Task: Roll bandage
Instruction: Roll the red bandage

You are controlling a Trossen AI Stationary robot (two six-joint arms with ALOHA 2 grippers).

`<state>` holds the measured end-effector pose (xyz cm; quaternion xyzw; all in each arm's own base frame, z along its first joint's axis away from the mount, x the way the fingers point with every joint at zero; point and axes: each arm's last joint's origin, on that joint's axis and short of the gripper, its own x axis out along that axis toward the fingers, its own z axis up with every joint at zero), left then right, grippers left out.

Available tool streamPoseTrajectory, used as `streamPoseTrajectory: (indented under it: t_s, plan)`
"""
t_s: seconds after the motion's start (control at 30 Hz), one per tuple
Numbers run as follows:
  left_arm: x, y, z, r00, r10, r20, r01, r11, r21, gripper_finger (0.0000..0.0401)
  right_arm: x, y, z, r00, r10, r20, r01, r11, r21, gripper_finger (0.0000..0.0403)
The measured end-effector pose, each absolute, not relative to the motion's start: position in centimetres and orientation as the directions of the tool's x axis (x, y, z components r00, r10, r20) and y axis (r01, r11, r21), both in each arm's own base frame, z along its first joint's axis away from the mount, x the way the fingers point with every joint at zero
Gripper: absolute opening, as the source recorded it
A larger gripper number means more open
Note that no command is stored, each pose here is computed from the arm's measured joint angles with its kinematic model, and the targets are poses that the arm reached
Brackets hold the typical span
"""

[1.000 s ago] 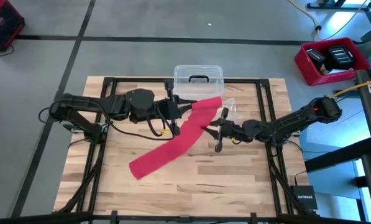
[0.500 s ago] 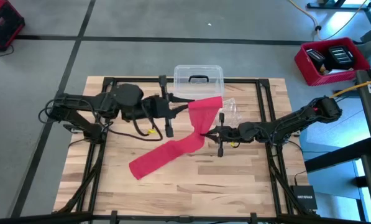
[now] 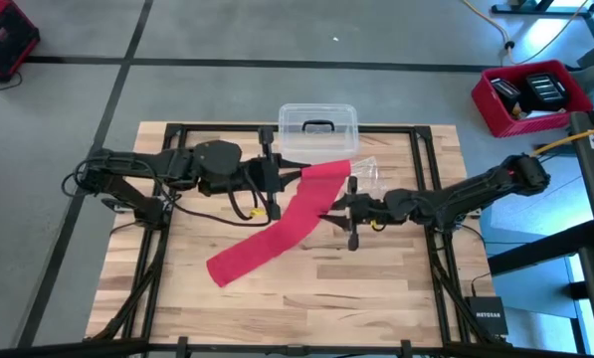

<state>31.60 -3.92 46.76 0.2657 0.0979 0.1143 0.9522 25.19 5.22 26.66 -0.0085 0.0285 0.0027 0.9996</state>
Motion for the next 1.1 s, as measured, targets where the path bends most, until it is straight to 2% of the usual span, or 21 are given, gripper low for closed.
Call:
streamPoseTrajectory:
  t_s: [0.13,0.27,0.4,0.53,0.7,0.87,1.1]
  plan:
    - [31.6,-3.8,46.8,0.954,0.275,-0.12,-0.174,0.833,0.525,0.0017,24.1,5.0,29.3,0.985,0.011,-0.169,-0.02,0.999,-0.05,0.0154]
    - [31.6,-3.7,46.8,0.948,0.295,-0.122,-0.189,0.826,0.531,0.0017,21.9,4.4,31.1,0.931,-0.043,-0.361,0.012,0.996,-0.088,0.0185]
    - [31.6,-3.7,46.8,0.947,0.299,-0.121,-0.193,0.825,0.531,0.0017,20.3,3.9,30.6,0.875,-0.085,-0.477,0.069,0.996,-0.05,0.0197]
    - [31.6,-3.7,46.9,0.947,0.299,-0.116,-0.196,0.826,0.529,0.0017,20.0,3.8,28.1,0.854,-0.087,-0.513,0.082,0.996,-0.034,0.0197]
    - [31.6,-3.7,46.9,0.947,0.299,-0.115,-0.196,0.826,0.528,0.0017,20.8,4.1,24.1,0.929,-0.037,-0.367,0.05,0.998,0.025,0.0197]
    - [31.6,-3.7,46.9,0.948,0.299,-0.113,-0.198,0.826,0.528,0.0017,21.0,4.1,21.4,0.994,-0.022,-0.106,0.032,0.995,0.095,0.0197]
    - [31.6,-3.7,47.0,0.949,0.298,-0.103,-0.202,0.825,0.527,0.0017,22.1,4.4,19.4,0.997,-0.012,-0.071,0.02,0.994,0.111,0.0197]
